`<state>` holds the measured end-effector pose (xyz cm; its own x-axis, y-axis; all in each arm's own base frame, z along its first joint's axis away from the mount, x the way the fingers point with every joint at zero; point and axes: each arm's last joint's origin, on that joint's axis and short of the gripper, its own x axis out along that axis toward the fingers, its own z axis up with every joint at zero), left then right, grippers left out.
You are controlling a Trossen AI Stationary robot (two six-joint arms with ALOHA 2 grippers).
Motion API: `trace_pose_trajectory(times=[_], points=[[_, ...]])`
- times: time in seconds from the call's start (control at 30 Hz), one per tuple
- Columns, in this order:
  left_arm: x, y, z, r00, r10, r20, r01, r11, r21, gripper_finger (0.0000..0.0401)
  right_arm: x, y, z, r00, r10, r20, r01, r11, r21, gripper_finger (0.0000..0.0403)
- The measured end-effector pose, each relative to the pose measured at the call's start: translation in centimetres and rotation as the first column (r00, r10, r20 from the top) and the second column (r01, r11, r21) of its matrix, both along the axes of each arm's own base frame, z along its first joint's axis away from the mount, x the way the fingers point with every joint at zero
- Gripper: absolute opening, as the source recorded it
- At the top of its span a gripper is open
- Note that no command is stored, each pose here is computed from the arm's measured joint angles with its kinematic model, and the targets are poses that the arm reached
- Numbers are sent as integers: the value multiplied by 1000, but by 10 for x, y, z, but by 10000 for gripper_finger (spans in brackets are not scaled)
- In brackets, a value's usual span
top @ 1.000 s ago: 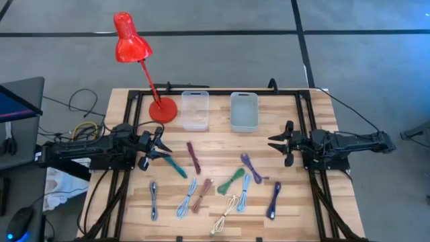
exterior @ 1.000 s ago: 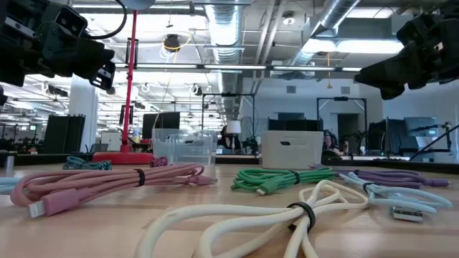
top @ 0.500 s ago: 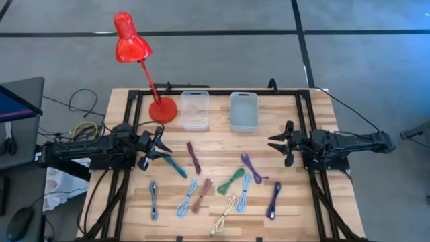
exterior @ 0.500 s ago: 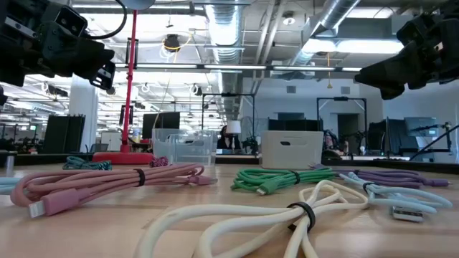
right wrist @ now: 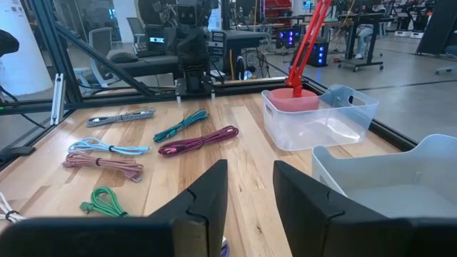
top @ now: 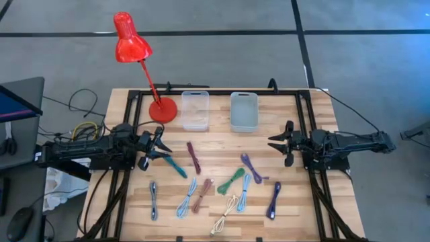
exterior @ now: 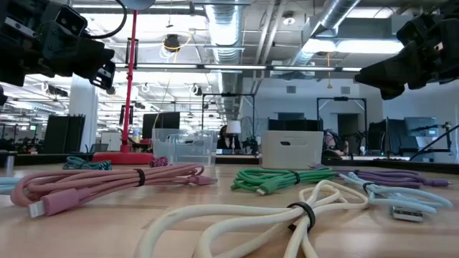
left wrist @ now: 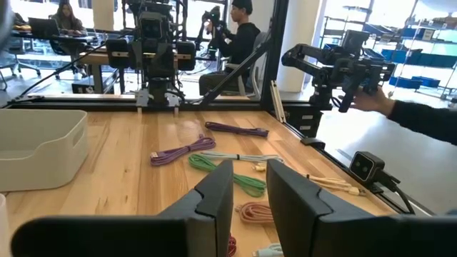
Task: Pick & Place USB Port
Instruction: Put the pink patterned USB cable into the transparent bin
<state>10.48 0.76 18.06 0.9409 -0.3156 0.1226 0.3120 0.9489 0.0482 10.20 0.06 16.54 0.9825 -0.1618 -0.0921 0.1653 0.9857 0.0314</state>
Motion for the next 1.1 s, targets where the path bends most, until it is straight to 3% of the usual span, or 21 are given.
trace_pose_trajectory(times=[0.1, 0.2, 0.33, 0.8, 0.97, 1.1], points=[[0, 0, 2, 998, 18, 53, -23, 994, 104, 85, 0, 0, 0, 1000, 0, 0, 0, 1000, 0, 107], [0, 0, 2, 997, 23, 68, -33, 990, 141, 85, 0, 0, 0, 1000, -4, 1, 4, 1000, -1, 107], [0, 0, 2, 997, 23, 71, -33, 989, 141, 85, 0, -2, 1, 998, -56, 13, 56, 998, -4, 107], [-1, 0, 6, 994, 22, 106, -38, 989, 145, 85, 0, -2, 1, 998, -60, 9, 60, 998, -4, 107], [-1, 0, 6, 996, 16, 89, -23, 997, 79, 85, 0, -2, 4, 997, -60, 41, 60, 998, 0, 107], [-1, 0, 7, 996, 16, 92, -23, 997, 79, 85, 0, -2, 7, 995, -60, 76, 60, 998, 4, 107]])
